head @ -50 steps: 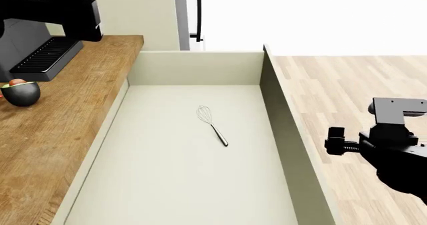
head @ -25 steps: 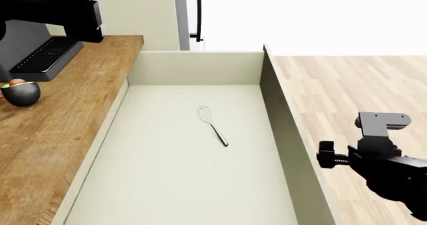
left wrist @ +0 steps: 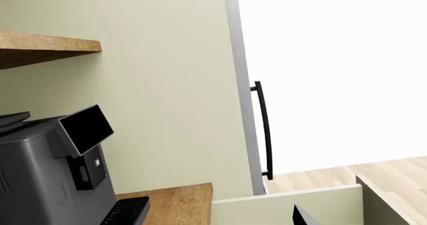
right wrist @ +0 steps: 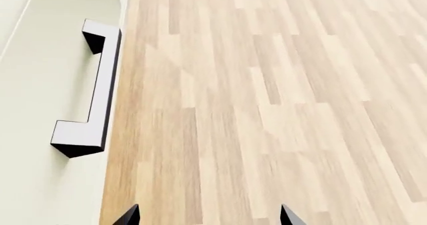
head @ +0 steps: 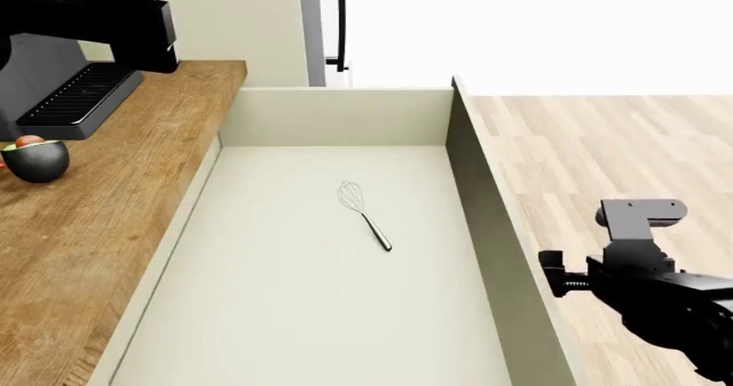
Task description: Close the right drawer.
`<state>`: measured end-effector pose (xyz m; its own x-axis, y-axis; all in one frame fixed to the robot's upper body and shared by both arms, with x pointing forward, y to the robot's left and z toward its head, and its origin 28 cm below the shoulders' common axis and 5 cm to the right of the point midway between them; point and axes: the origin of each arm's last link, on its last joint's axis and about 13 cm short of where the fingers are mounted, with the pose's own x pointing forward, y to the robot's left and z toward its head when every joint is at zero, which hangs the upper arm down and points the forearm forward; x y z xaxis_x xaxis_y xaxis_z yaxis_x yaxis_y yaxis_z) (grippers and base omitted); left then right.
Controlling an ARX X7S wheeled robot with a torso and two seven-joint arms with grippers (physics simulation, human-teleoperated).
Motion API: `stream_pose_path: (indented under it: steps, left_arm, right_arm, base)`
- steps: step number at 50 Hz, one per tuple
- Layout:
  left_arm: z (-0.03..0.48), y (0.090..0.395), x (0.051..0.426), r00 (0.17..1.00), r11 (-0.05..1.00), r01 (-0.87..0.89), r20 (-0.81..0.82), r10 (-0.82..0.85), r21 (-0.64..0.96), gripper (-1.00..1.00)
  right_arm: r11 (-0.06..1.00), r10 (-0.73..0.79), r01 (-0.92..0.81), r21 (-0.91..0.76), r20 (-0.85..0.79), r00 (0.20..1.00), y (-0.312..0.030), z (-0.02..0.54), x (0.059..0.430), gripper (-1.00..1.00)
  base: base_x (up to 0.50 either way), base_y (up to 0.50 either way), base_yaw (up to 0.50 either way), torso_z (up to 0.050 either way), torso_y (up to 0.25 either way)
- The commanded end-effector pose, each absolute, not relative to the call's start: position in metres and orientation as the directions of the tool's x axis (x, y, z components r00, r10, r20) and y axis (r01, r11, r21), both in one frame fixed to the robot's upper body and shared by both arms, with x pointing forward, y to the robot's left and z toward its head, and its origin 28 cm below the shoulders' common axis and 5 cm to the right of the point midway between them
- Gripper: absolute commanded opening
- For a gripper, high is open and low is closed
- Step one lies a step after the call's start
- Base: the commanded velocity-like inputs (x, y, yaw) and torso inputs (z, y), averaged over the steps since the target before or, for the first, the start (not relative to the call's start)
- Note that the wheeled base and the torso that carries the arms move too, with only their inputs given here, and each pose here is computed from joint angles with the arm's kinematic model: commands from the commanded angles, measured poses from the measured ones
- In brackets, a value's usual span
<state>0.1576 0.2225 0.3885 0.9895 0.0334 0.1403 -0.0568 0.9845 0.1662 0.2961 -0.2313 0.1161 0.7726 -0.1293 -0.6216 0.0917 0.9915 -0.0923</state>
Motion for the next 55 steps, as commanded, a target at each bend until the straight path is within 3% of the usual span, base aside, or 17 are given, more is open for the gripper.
stream_pose_path:
  steps: [1,55]
  left_arm:
    - [0.389,0.222,0.157,0.989,0.984,-0.057,0.141,0.034,0.166,1.0]
    - [0.386,0.222,0.16,0.991,0.984,-0.059,0.13,0.037,0.17,1.0]
  right_arm:
    - [0.997,-0.07,0.028,-0.076,-0.63,0.773,-0.223,0.114,0.295,1.0]
    - [0.993,0.01,-0.081,-0.088,-0.613,0.79,-0.194,0.121,0.297,1.0]
  base:
    - [0.0,0.0,0.0,0.0,0.0]
    - [0.0,0.0,0.0,0.0,0.0]
